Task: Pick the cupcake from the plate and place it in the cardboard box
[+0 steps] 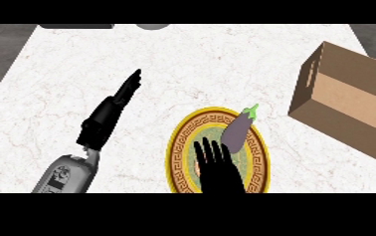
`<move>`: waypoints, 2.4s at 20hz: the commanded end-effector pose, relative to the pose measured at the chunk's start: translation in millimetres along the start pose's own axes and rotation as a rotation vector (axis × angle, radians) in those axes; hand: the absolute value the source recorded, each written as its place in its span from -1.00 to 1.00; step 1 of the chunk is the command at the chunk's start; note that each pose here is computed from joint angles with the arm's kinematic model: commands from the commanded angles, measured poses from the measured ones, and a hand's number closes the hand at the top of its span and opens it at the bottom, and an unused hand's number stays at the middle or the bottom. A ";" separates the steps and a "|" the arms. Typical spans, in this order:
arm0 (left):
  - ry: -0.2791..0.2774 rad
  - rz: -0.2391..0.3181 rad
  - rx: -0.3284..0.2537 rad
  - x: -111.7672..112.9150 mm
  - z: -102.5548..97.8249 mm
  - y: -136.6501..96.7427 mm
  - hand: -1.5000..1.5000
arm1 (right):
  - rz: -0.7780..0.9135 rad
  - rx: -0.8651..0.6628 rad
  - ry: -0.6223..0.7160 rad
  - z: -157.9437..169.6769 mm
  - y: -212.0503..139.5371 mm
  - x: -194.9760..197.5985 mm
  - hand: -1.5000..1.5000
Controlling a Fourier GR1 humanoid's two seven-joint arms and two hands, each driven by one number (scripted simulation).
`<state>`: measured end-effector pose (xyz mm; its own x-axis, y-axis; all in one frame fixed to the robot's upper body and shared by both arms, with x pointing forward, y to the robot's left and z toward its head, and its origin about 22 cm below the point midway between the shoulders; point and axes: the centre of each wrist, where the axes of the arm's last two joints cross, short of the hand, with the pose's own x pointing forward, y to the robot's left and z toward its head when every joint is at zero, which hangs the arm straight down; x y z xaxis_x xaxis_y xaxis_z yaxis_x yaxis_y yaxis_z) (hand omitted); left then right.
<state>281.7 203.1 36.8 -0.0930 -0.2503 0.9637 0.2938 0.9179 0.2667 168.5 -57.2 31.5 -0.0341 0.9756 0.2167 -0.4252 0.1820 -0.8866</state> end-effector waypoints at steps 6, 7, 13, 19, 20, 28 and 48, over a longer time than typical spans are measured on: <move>0.007 0.008 -0.002 -11.4 12.7 22.6 0.00 | 0.027 0.013 0.017 -30.6 13.1 -8.3 1.00; 0.020 0.015 0.002 4.7 -4.1 11.1 0.00 | 0.057 0.004 0.000 -25.7 27.1 -4.7 1.00; -0.005 0.009 -0.001 3.2 -6.6 8.5 0.00 | 0.091 -0.091 -0.039 -34.6 21.7 -3.8 1.00; -0.005 0.005 -0.004 10.4 6.4 12.4 0.00 | 0.091 -0.265 0.124 -29.1 -17.0 -79.7 1.00; 0.017 0.008 0.033 -3.4 12.1 -5.5 0.00 | 0.088 -0.283 0.156 -15.6 -29.4 -103.9 1.00; -0.003 0.010 0.020 1.4 5.8 9.7 0.00 | 0.096 -0.521 0.284 22.4 -66.1 -174.6 1.00; 0.012 0.012 0.031 -0.1 9.0 2.3 0.00 | -0.143 -0.866 0.221 150.3 -164.6 -135.0 1.00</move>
<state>275.4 216.8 36.6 -0.0788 -0.2517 0.9646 0.2655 0.9273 0.2637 148.8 -246.6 164.8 0.2539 0.9449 0.2066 0.3397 0.1129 -0.9338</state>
